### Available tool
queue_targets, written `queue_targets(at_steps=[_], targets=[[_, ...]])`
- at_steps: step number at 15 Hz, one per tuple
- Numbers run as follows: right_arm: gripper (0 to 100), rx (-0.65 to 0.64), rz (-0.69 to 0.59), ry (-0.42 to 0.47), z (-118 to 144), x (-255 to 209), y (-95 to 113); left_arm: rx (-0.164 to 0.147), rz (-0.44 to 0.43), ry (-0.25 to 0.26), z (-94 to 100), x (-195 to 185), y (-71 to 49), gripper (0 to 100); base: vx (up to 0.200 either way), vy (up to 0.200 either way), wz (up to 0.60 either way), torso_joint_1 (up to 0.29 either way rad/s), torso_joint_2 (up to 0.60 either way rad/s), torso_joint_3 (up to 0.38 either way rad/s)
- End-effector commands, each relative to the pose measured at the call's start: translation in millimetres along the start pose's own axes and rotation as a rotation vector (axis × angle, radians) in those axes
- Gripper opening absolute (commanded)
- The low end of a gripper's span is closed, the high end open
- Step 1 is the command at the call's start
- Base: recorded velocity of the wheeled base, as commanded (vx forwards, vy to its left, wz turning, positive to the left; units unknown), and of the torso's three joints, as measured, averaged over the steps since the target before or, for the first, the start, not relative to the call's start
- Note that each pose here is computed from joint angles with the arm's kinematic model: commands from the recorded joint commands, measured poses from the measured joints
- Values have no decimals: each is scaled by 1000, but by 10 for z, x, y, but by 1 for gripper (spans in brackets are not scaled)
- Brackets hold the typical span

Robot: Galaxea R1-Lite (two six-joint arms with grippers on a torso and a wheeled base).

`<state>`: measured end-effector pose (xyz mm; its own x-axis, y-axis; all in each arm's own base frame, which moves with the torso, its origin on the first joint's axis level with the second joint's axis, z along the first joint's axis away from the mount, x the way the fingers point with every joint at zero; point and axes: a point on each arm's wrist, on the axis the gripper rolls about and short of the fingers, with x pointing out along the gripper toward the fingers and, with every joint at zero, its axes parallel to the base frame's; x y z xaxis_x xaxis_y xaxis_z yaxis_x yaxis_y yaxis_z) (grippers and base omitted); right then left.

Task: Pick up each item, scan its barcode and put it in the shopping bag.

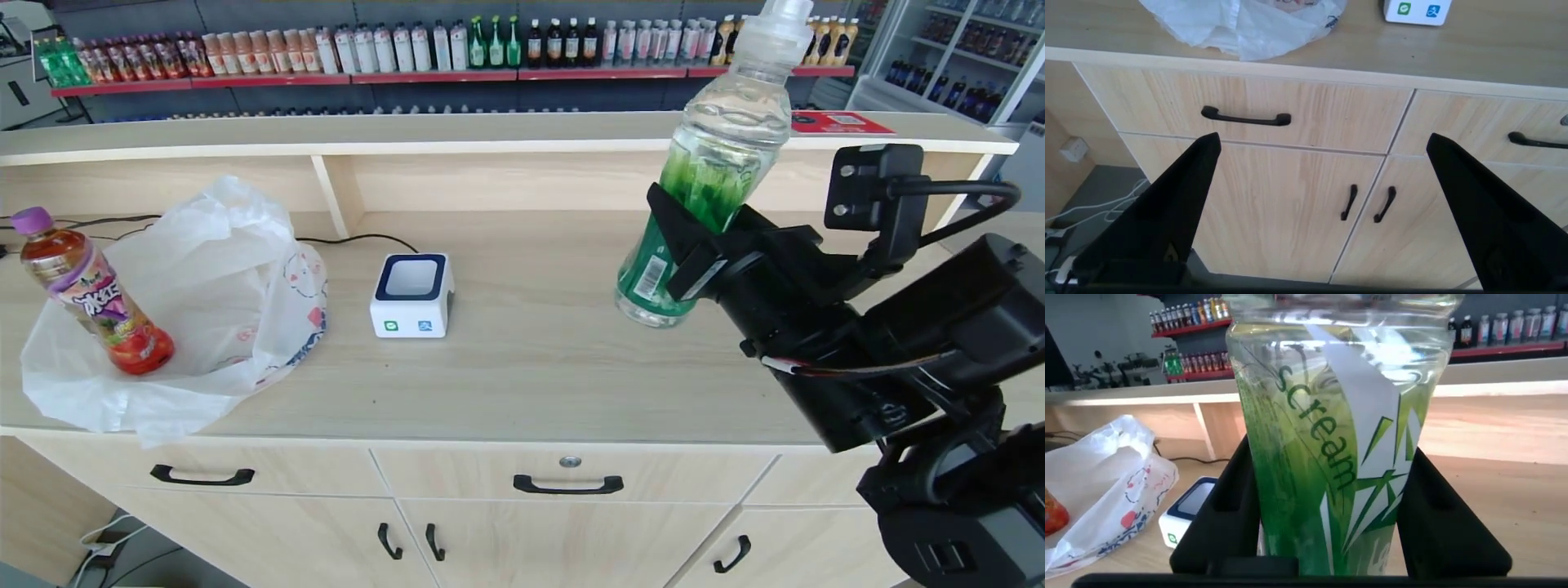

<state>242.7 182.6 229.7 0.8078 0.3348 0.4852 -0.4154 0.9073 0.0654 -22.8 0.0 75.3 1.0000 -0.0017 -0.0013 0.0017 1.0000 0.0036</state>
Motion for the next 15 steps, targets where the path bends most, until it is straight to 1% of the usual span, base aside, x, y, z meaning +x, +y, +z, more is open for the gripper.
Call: queue_targets(at_steps=[1, 3, 10, 12, 15], targets=[[0, -4, 1, 10, -37, 14, 7, -2, 0, 0, 0, 0, 0, 100, 0, 200, 0, 2, 7, 7], [0, -4, 1, 13, -70, 39, 14, -4, 0, 0, 0, 0, 0, 100, 0, 200, 0, 10, 5, 2], [0, -3, 1, 7, -66, 56, 18, -2, 0, 0, 0, 0, 0, 100, 0, 200, 0, 2, 4, 3], [0, -5, 1, 10, -77, 57, 19, -8, 2, -1, 1, 0, 0, 100, 0, 200, 0, 2, 7, 2], [0, -6, 0, 11, -83, 57, 19, -8, 2, -1, 1, 0, 0, 100, 0, 200, 0, 4, 4, 6]])
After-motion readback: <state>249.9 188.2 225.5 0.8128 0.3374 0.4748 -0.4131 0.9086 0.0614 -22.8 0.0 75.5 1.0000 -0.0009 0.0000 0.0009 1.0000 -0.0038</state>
